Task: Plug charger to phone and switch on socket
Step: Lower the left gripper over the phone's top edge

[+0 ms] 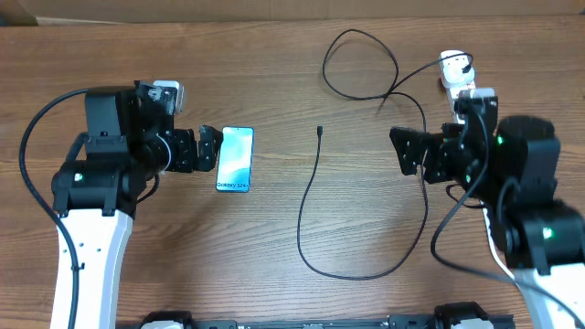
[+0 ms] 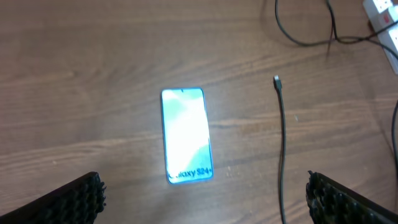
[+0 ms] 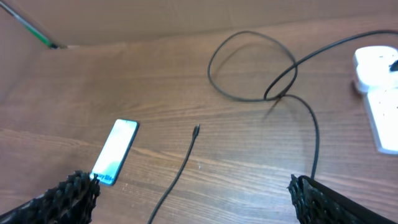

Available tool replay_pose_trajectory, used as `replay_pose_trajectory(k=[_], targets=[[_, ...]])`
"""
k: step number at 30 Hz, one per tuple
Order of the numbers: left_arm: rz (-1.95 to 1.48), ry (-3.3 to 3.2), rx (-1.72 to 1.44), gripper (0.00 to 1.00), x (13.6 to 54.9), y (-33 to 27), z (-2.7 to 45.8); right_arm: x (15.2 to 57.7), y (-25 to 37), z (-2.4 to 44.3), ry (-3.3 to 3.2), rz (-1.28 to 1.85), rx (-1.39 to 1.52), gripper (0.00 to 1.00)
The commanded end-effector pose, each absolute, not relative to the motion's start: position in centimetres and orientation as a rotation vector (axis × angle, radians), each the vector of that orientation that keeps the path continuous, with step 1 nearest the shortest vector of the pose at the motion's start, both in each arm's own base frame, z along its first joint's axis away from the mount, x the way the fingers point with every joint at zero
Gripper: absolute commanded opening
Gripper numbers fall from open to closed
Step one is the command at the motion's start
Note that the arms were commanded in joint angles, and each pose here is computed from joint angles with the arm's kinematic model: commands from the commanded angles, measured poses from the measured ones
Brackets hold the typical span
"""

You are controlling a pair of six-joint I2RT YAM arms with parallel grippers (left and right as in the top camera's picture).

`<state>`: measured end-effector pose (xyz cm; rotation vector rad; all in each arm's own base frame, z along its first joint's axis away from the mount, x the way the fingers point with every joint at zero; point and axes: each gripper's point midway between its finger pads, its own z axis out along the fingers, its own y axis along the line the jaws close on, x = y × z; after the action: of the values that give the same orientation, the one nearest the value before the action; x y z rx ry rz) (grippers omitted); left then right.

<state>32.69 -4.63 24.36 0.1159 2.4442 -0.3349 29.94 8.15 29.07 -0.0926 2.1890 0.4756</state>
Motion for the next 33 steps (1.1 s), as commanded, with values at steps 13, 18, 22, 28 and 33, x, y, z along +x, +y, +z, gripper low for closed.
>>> replay_pose_trajectory(k=[13,18,22,28,33], targets=[[-0.391,2.625,-0.050,0.95,35.1,-5.7,22.2,31.4,8.8,31.3,2.190,0.500,-0.110,1.00],[-0.282,2.687,-0.162,0.92,37.3,-5.7,23.1,31.3,8.8,30.9,2.207,0.500,-0.107,1.00],[-0.282,2.746,-0.167,0.86,38.2,-7.2,21.6,31.5,8.8,29.9,2.244,0.500,-0.101,1.00],[-0.220,2.890,-0.221,0.80,38.6,-8.9,16.5,32.3,8.9,28.0,2.313,0.502,-0.089,1.00],[-0.139,2.974,-0.219,0.81,39.0,-10.2,12.5,32.6,8.9,26.9,2.351,0.504,-0.081,1.00]])
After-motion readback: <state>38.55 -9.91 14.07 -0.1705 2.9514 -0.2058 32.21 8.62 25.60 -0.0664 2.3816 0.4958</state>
